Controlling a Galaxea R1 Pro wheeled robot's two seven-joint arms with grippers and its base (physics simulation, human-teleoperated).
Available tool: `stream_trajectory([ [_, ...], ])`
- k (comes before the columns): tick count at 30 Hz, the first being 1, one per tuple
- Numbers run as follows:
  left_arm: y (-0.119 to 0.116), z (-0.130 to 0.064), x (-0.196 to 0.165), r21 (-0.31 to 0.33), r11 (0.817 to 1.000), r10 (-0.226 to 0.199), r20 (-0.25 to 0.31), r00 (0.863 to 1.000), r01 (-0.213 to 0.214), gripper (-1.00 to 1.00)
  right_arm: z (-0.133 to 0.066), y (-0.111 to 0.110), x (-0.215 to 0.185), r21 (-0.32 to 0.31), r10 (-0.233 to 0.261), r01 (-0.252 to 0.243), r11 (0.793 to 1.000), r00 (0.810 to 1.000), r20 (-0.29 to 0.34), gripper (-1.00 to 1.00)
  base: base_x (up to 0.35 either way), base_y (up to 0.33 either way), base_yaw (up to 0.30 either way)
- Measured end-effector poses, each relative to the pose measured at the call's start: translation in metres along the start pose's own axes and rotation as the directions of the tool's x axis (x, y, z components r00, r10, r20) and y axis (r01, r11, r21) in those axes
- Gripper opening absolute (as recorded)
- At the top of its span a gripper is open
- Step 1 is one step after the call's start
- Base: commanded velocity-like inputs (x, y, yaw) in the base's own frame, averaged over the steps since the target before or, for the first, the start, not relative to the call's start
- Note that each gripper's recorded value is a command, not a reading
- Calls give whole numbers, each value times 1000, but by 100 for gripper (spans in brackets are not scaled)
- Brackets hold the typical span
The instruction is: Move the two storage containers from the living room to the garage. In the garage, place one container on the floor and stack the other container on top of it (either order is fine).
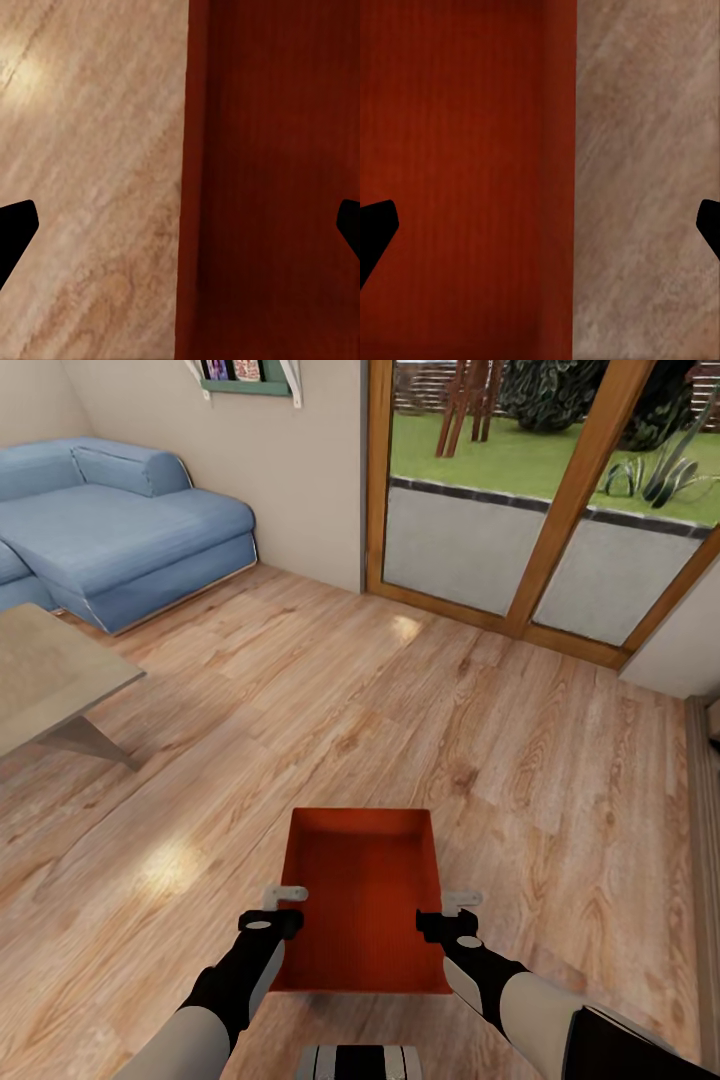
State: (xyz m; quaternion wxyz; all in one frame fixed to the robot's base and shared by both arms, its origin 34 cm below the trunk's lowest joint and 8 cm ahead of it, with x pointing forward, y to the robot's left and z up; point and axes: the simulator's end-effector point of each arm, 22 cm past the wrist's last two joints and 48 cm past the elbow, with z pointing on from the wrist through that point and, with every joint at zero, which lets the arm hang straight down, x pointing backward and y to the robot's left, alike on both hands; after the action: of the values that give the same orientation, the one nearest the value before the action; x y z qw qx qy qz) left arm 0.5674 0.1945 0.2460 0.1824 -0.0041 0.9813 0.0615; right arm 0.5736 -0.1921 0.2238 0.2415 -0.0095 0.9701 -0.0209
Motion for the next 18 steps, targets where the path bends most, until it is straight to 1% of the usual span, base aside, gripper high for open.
stream_trajectory([
  [18, -3, 33, 23, -4, 1000, 0, 0, 1000, 0, 100, 31, 2, 27, 0, 0, 0, 1000, 1000, 0, 100, 0, 0, 0],
])
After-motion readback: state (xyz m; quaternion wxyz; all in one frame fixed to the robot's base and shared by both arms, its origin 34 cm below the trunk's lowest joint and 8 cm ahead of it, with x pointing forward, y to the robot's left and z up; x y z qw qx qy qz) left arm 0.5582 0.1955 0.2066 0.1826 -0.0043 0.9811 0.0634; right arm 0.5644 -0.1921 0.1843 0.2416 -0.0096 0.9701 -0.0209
